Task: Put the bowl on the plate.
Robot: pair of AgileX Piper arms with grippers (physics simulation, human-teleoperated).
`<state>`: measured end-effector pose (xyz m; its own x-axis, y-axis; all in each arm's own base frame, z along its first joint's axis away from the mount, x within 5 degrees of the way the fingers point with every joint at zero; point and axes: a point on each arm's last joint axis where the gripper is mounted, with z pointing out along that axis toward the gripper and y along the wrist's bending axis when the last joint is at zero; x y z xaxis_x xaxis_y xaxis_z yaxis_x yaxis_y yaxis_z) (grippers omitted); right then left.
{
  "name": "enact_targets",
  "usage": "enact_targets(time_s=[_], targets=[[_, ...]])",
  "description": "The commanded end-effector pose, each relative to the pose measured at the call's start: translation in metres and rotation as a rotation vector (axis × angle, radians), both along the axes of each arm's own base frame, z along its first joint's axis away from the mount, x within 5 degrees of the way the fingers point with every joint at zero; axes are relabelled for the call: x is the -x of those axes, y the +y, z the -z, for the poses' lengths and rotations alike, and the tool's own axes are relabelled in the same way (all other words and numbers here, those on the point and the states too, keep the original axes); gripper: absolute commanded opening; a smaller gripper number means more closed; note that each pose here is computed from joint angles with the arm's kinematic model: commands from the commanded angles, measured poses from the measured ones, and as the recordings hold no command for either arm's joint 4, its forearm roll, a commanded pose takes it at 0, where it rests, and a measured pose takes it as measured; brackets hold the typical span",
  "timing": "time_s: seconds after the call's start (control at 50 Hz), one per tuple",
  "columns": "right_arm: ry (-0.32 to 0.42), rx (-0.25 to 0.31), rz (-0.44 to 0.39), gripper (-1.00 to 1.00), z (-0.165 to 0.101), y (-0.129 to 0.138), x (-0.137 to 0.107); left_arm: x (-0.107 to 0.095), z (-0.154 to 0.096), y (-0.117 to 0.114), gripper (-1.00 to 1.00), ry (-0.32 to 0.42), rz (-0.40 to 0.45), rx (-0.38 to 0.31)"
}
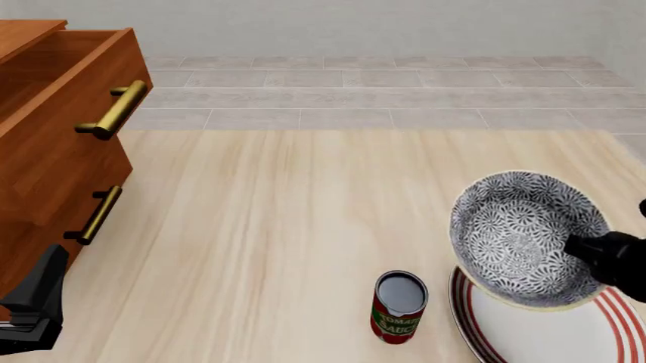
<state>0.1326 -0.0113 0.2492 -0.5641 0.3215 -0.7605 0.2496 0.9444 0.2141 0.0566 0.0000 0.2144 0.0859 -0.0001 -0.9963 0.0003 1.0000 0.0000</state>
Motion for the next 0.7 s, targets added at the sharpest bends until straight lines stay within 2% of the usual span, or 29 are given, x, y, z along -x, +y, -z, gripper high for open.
enact_targets(time_s=[0.02, 0.28, 0.7], targets=[[0.0, -0.029, 0.076, -1.0, 0.011, -0.003, 0.031, 0.0, 0.0, 0.0, 1.0, 0.0, 0.0, 0.0], [0.009, -0.03, 0.155, -1.0, 0.018, -0.009, 0.043, 0.0, 0.0, 0.0, 1.0, 0.0, 0.0, 0.0], [0.04, -0.068, 0.243, -1.0, 0.059, -0.012, 0.053, 0.0, 0.0, 0.0, 1.0, 0.0, 0.0, 0.0]])
